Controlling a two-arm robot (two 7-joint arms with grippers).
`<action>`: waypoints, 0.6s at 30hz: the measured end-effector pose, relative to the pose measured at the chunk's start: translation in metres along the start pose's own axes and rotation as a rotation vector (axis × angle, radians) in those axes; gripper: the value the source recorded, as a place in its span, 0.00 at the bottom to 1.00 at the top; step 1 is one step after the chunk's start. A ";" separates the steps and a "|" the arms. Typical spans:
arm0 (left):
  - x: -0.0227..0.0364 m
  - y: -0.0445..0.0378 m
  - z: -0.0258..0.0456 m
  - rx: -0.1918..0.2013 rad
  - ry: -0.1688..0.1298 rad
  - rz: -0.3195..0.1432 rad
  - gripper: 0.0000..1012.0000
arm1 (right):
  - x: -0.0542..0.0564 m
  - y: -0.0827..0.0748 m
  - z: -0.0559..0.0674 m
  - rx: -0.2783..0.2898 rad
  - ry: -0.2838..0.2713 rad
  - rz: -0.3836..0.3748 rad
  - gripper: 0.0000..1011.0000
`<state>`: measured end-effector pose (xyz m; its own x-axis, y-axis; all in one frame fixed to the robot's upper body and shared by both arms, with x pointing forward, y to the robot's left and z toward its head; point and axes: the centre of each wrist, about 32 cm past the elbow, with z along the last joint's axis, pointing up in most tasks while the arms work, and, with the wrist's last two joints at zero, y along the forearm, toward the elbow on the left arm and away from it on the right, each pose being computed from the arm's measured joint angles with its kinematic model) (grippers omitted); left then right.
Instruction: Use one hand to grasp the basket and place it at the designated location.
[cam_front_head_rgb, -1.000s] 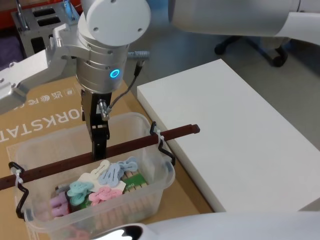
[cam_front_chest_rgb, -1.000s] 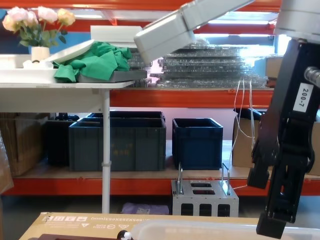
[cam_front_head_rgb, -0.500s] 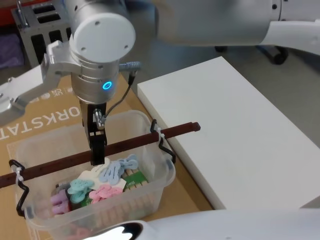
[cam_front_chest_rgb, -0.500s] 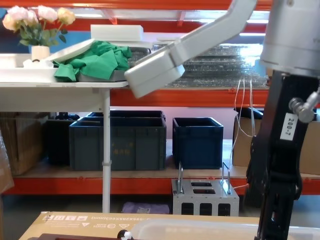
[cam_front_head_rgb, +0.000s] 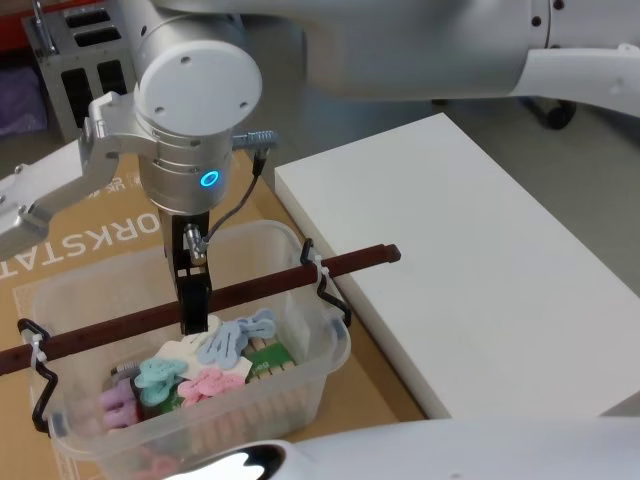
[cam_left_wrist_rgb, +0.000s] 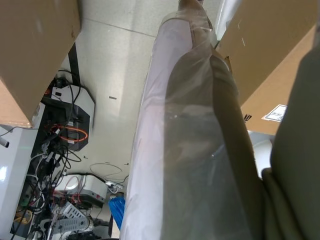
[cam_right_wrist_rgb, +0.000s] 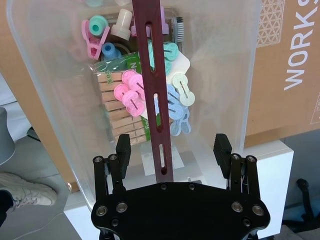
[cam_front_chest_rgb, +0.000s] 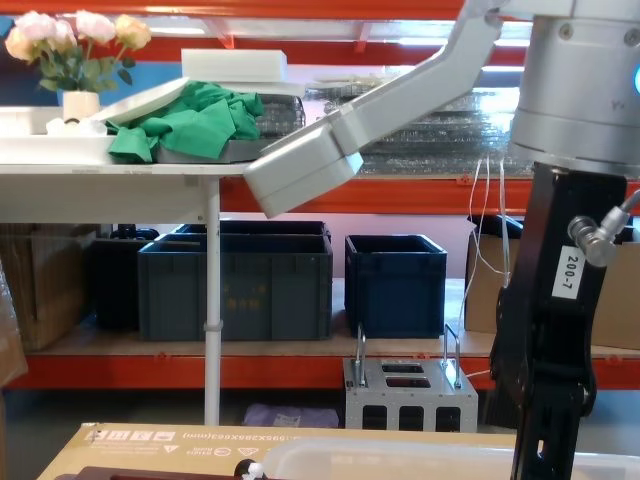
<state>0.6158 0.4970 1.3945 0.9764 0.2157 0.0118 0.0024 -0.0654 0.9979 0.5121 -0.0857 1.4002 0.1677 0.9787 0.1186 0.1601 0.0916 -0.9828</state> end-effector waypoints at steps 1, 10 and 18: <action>0.0000 0.0000 0.0000 0.000 0.000 0.000 0.00 | 0.000 0.000 0.000 0.000 0.000 0.001 0.99; 0.0000 0.0000 0.0000 0.000 0.000 0.000 0.00 | 0.004 0.012 0.001 0.001 -0.009 0.028 0.99; 0.0000 0.0000 0.0000 0.000 0.000 0.000 0.00 | 0.005 0.018 0.003 0.000 -0.013 0.044 0.99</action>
<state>0.6158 0.4969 1.3945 0.9764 0.2156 0.0118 0.0024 -0.0653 0.9979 0.5131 -0.0791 1.3830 0.1618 0.9841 0.0738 0.1530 0.0489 -0.9870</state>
